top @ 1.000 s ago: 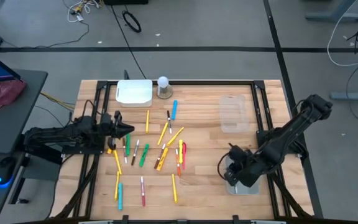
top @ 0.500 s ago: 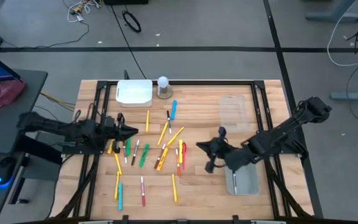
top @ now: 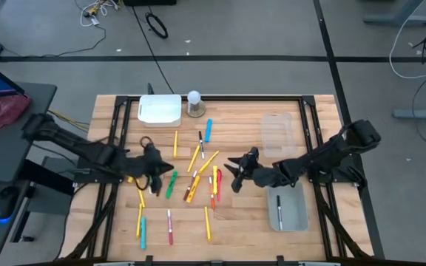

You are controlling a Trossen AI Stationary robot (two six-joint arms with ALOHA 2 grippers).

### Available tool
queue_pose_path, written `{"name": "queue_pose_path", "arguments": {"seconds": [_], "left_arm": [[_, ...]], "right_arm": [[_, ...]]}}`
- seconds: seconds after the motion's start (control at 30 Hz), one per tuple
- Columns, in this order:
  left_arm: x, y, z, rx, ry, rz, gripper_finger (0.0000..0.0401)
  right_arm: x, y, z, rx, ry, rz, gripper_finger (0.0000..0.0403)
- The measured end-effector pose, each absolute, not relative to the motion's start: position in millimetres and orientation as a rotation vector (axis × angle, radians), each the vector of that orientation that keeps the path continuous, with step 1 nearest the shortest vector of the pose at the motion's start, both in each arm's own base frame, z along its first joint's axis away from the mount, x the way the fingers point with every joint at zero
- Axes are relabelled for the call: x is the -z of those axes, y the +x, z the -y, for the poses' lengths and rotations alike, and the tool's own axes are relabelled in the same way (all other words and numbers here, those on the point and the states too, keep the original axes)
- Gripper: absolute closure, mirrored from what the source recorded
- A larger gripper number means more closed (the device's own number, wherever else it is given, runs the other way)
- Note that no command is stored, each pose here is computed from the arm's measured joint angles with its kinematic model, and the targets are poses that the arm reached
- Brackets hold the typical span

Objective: Pick & Place Markers
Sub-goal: Put the green highlighter into the white bin

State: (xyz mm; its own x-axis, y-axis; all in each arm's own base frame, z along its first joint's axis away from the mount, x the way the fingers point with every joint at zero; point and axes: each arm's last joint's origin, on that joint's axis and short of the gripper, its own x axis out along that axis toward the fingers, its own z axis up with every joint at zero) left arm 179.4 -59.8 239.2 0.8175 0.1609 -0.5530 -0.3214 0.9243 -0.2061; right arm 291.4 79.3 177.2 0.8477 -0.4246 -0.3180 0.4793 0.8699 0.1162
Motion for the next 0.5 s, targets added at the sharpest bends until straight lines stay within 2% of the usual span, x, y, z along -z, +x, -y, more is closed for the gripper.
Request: {"name": "queue_pose_path", "arguments": {"seconds": [0.1,0.2,0.5], "left_arm": [[-232.0,191.2,66.1,-0.288,-0.363,-0.666,0.0383],[-216.8,199.3,70.6,-0.334,-0.454,-0.764,0.0364],[-168.9,214.4,81.4,-0.496,-0.682,-1.008,0.0239]], "right_arm": [[-173.4,291.9,-77.6,0.486,0.193,-0.293,0.0234],[-170.4,292.4,-77.5,0.488,0.188,-0.301,0.0219],[-168.6,293.4,-77.9,0.484,0.185,-0.303,0.0214]]}}
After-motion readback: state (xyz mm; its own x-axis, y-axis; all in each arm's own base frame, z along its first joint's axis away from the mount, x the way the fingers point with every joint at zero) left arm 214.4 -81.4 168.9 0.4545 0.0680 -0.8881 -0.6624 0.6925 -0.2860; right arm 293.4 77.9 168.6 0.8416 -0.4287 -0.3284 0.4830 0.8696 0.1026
